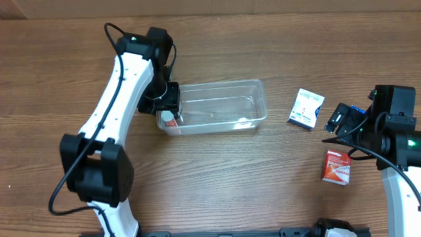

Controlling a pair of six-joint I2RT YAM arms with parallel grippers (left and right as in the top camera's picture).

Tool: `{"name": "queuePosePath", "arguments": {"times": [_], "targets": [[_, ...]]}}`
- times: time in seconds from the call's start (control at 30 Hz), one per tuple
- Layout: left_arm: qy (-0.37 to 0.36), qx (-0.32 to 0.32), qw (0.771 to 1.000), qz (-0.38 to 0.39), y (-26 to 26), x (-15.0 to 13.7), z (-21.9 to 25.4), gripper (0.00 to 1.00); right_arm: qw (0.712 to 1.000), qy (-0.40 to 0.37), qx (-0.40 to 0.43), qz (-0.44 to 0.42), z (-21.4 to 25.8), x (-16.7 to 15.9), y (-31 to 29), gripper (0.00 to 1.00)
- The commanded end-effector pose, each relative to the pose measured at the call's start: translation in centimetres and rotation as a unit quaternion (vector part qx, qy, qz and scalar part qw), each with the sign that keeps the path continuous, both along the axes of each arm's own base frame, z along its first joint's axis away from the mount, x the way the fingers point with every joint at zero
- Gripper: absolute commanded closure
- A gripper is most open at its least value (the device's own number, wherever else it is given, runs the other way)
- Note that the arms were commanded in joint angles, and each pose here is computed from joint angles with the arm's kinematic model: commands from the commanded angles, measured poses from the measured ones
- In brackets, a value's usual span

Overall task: Pack container
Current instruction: 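Lower the orange tube into the container beside the bottle, release, then grasp the white medicine box with the right gripper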

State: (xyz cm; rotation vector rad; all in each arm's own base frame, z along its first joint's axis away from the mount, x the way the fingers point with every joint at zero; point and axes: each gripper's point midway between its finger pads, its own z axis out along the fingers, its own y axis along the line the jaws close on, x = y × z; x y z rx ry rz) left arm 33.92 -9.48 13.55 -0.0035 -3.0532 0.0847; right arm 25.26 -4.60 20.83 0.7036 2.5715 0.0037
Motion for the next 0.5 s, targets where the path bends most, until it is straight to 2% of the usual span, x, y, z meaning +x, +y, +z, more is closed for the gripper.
{"name": "queuePosePath", "arguments": {"times": [0.0, 0.17, 0.3, 0.33, 0.37, 0.4, 0.47], "targets": [[-0.047, -0.008, 0.999, -0.012, -0.1, 0.0, 3.0, 0.41, 1.000, -0.015, 0.001, 0.000, 0.8, 0.2, 0.0, 0.00], [-0.120, 0.005, 0.993, -0.010, 0.9, 0.1, 6.6, 0.39, 1.000, -0.015, 0.001, 0.000, 0.8, 0.2, 0.0, 0.00], [-0.220, 0.032, 0.975, 0.015, 2.9, -0.2, 11.8, 0.38, 1.000, -0.016, 0.007, 0.003, 0.8, 0.2, 0.2, 0.00], [-0.244, 0.033, 0.969, 0.018, 3.1, -0.3, 13.0, 0.32, 1.000, -0.019, 0.012, 0.005, 0.9, 0.3, 0.4, 0.00], [-0.272, 0.028, 0.962, 0.022, 3.4, -0.5, 14.5, 0.19, 1.000, -0.022, 0.016, 0.008, 1.0, 0.4, 0.6, 0.00], [-0.292, 0.023, 0.956, 0.026, 3.5, -0.7, 15.6, 0.00, 0.999, -0.025, 0.020, 0.010, 1.2, 0.6, 0.7, 0.00], [-0.321, 0.017, 0.946, 0.032, 3.9, -1.1, 17.2, 0.00, 0.999, -0.033, 0.026, 0.016, 1.7, 1.0, 1.0, 0.00]]}}
